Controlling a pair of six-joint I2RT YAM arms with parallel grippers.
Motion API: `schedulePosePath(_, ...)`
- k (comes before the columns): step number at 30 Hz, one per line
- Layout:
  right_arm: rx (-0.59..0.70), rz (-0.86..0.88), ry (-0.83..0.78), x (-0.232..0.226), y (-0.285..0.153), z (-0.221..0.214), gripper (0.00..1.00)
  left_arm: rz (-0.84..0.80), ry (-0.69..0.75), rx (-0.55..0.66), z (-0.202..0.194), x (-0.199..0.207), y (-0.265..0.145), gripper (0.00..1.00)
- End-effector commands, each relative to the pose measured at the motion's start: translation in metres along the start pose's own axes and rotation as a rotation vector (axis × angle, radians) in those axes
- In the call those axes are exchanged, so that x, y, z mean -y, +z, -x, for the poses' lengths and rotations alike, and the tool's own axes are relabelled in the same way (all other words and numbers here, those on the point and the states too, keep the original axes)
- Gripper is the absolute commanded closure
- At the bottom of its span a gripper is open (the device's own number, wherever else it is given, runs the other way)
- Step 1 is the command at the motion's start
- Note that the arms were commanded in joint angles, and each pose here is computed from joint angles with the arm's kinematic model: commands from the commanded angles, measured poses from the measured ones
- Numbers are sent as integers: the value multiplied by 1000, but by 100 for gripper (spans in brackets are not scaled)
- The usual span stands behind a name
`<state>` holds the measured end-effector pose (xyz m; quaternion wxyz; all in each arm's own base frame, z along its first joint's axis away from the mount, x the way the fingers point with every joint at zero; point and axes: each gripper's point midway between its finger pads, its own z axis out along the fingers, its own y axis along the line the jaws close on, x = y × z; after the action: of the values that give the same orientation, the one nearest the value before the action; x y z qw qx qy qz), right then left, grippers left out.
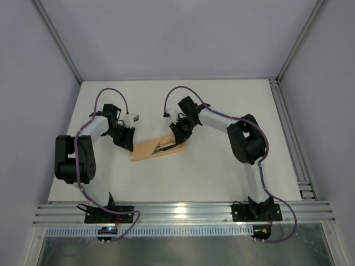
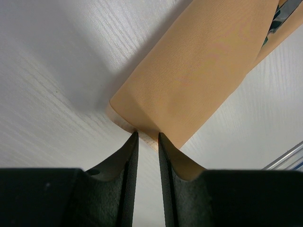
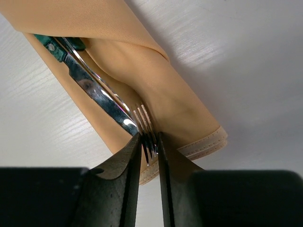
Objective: Fold the napkin into a case and place the utensils inside
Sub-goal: Stuff the fork into the folded napkin.
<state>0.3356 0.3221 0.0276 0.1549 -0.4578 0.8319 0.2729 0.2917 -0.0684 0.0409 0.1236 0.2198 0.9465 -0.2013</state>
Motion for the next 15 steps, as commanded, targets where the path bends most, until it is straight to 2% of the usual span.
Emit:
schedulePosePath(1,81,-35,-13,-3,-27,29,78,-15,21,31,9,4,-10,75)
schedulePosePath(4,85,-25,-11,-6,-29,30,88,-24,34,47,15,7,-15,71)
schedulePosePath(8,75,-6,-3,-8,-31,30,92,-41,70,69,22,13,-27,64)
schedulePosePath(14,55,0,71,2,-26,27,90,-39,99,74,25,14,-32,62)
schedulePosePath(15,52,-1,85,4,-26,29,84,-41,98,72,25,14,-31,61)
